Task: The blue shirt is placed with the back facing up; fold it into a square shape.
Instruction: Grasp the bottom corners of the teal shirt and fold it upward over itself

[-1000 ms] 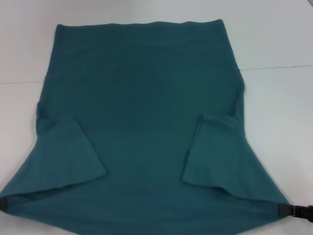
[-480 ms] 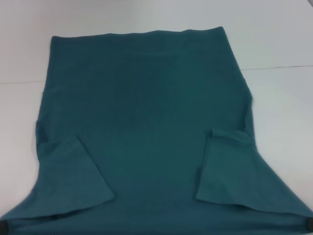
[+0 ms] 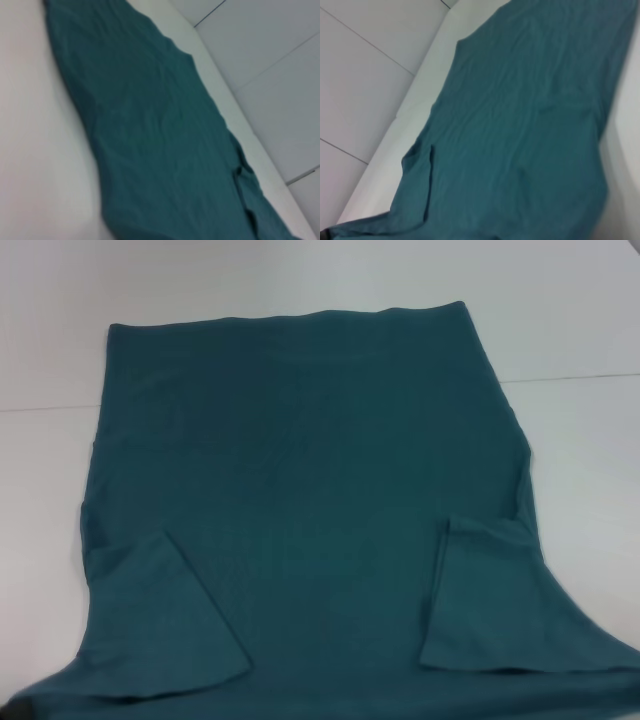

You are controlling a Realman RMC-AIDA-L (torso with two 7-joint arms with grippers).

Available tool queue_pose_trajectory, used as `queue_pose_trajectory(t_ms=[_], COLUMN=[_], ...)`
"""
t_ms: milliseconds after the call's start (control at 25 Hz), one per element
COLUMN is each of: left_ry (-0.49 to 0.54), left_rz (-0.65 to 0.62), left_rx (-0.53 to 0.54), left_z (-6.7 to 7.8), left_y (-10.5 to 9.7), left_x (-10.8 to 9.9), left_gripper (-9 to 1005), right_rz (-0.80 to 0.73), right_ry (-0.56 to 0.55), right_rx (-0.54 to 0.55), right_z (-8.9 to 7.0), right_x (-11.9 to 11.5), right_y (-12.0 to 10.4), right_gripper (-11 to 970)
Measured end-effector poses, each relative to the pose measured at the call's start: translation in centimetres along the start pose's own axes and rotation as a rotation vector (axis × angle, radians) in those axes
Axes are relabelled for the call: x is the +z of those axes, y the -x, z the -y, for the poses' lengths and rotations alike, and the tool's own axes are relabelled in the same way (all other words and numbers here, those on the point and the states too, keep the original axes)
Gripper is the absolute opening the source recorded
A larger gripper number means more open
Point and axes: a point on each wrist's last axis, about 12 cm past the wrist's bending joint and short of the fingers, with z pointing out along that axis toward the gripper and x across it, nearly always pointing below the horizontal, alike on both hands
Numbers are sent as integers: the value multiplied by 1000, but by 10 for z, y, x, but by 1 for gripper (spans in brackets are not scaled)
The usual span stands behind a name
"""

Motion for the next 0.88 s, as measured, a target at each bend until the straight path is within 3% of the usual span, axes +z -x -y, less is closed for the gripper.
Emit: queue_pose_trajectory(t_ms=[160,520,880], left_ry=[-35,-48,21], left_rz=[7,62,186], left_rx=[32,122,153], left_z=[1,2,3], left_y=[20,89,140], left_x=[17,73,94], left_gripper=[18,19,18], right_rz=[8,39,133], right_ry=[10,8,-78], right_rx=[-43,-124,-202], right_z=[-1,-5,-10], right_x=[18,81,118], right_y=[22,72,117], right_gripper=[36,44,54])
